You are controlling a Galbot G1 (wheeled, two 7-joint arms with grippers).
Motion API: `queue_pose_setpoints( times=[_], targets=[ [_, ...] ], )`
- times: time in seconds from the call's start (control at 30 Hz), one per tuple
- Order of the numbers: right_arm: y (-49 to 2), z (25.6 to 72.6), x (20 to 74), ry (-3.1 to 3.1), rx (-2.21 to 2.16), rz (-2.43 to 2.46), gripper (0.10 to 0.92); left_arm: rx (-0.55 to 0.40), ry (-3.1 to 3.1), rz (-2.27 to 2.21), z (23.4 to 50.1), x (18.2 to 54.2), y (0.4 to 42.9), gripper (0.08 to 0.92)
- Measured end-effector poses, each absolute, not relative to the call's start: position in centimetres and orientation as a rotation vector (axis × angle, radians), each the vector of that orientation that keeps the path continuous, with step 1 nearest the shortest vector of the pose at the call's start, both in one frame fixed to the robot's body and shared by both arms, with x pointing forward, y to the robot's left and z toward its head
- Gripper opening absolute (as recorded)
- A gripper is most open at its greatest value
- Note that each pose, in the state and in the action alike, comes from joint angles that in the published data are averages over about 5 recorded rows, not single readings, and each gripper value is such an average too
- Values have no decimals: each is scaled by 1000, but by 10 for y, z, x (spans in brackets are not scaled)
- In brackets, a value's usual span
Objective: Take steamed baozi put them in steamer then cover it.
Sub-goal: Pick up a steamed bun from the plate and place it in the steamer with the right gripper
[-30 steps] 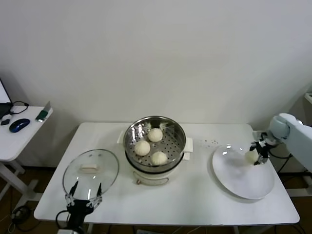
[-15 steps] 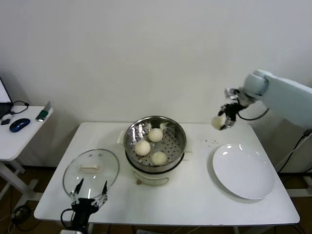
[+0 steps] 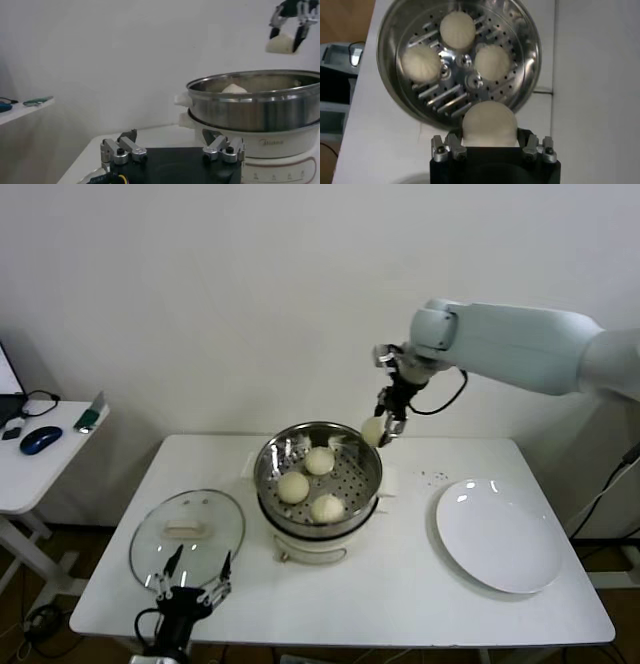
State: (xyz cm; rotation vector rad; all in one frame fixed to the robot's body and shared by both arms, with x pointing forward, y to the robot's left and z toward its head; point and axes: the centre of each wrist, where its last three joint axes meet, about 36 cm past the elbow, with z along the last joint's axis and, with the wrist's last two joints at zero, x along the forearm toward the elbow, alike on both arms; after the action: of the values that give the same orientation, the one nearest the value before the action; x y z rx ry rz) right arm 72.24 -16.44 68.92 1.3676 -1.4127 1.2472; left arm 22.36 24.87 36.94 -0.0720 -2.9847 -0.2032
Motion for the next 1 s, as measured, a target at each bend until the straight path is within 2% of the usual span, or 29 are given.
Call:
queue_pose_setpoints(
  times=[0.43, 1.0],
  targets=[
    [-106, 643, 716, -1324, 1372, 1264, 696, -72, -2983, -198, 367, 224, 254, 823],
    [-89, 589, 715, -1275, 1363, 1258, 704, -84, -2978, -202, 361, 231, 254, 823]
  ],
)
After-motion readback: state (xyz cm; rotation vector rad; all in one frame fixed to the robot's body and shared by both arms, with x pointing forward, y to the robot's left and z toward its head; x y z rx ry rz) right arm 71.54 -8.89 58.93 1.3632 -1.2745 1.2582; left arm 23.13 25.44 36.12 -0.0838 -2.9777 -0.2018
